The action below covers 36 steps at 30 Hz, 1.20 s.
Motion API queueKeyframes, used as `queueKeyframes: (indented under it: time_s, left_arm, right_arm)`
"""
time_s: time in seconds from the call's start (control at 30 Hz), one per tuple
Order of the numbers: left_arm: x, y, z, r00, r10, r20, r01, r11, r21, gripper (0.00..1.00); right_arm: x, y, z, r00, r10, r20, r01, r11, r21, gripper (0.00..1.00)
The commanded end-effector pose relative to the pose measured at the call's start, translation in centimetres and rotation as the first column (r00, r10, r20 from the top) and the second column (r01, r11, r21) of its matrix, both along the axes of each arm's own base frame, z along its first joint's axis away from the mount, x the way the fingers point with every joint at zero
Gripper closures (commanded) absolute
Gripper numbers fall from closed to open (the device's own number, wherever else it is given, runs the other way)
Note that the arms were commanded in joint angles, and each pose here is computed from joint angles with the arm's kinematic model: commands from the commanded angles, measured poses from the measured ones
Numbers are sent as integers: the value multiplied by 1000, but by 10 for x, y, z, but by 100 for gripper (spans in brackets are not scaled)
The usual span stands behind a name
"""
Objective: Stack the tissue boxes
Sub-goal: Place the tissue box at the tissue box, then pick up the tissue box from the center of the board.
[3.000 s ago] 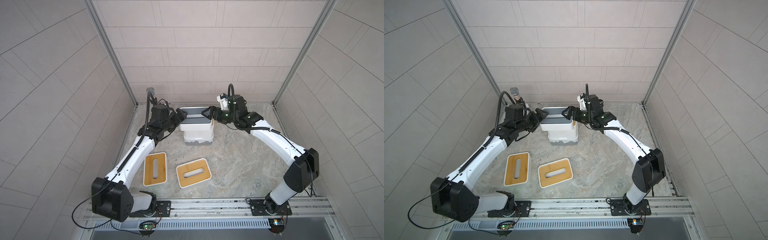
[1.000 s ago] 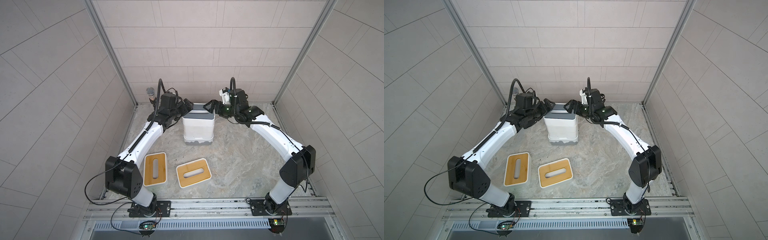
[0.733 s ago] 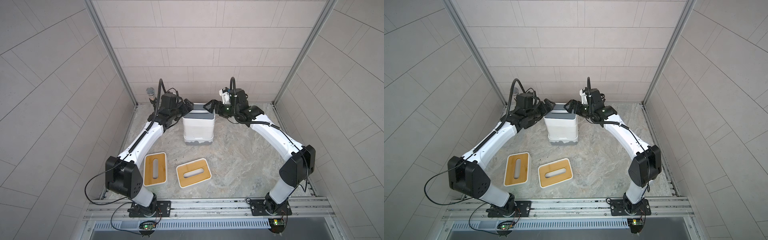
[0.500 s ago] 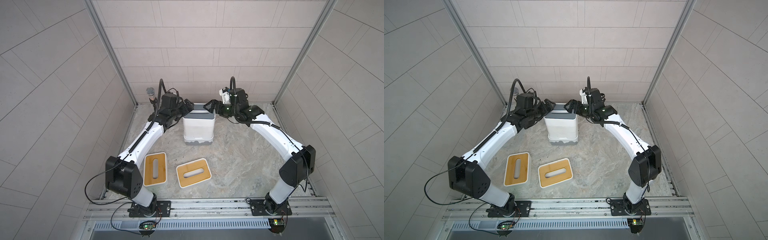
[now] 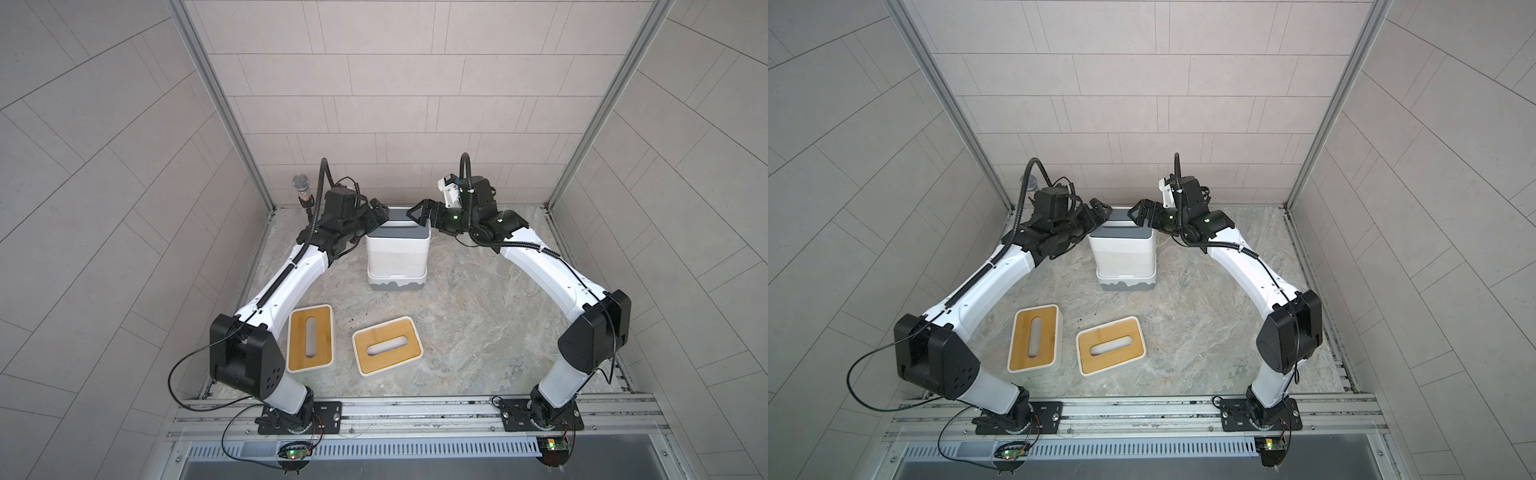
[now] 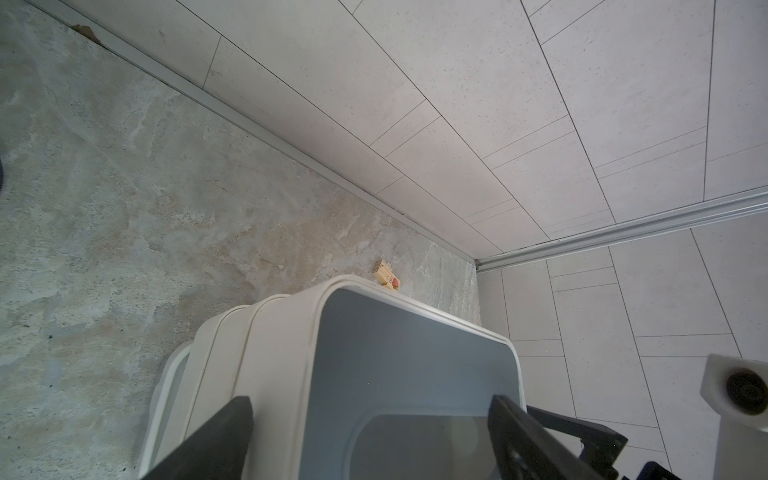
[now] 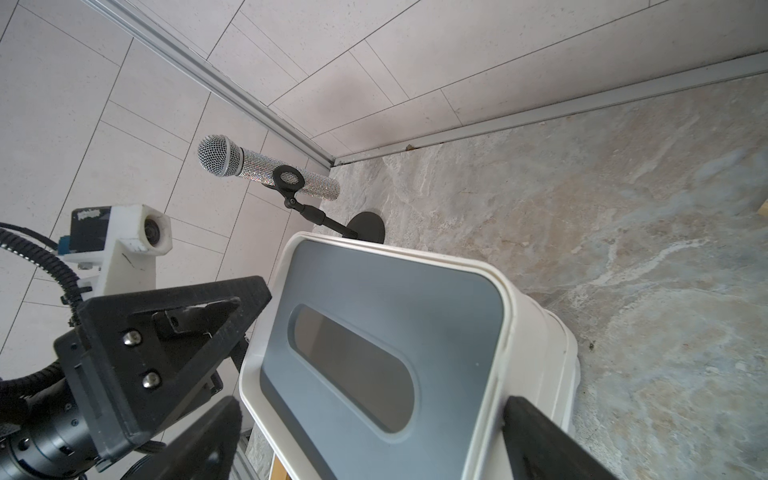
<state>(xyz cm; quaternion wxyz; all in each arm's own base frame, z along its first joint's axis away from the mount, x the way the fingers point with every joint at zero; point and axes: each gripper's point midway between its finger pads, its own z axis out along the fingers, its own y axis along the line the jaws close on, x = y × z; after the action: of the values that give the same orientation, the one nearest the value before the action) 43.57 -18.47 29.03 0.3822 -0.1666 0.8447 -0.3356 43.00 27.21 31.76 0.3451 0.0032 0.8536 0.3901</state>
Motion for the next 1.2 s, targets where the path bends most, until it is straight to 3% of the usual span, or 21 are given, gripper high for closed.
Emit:
queueKeyframes:
  time_s: [0.0, 0.47, 0.73, 1.17]
  left_arm:
    - [-10, 2, 27, 998, -4, 67, 3, 1000, 10, 5]
    - [-22, 6, 36, 997, -17, 71, 16, 1000, 7, 4]
    - [-9, -9, 31, 997, -62, 41, 63, 998, -24, 3]
    - [2, -8, 29, 998, -45, 46, 45, 999, -6, 3]
  right_arm:
    - [-5, -5, 20, 999, 5, 42, -6, 1000, 25, 0]
    - [-7, -18, 26, 999, -22, 49, 21, 1000, 15, 0]
    - [-5, -15, 18, 999, -15, 34, 15, 1000, 11, 0]
    - [-4, -3, 14, 1000, 21, 22, -22, 999, 33, 0]
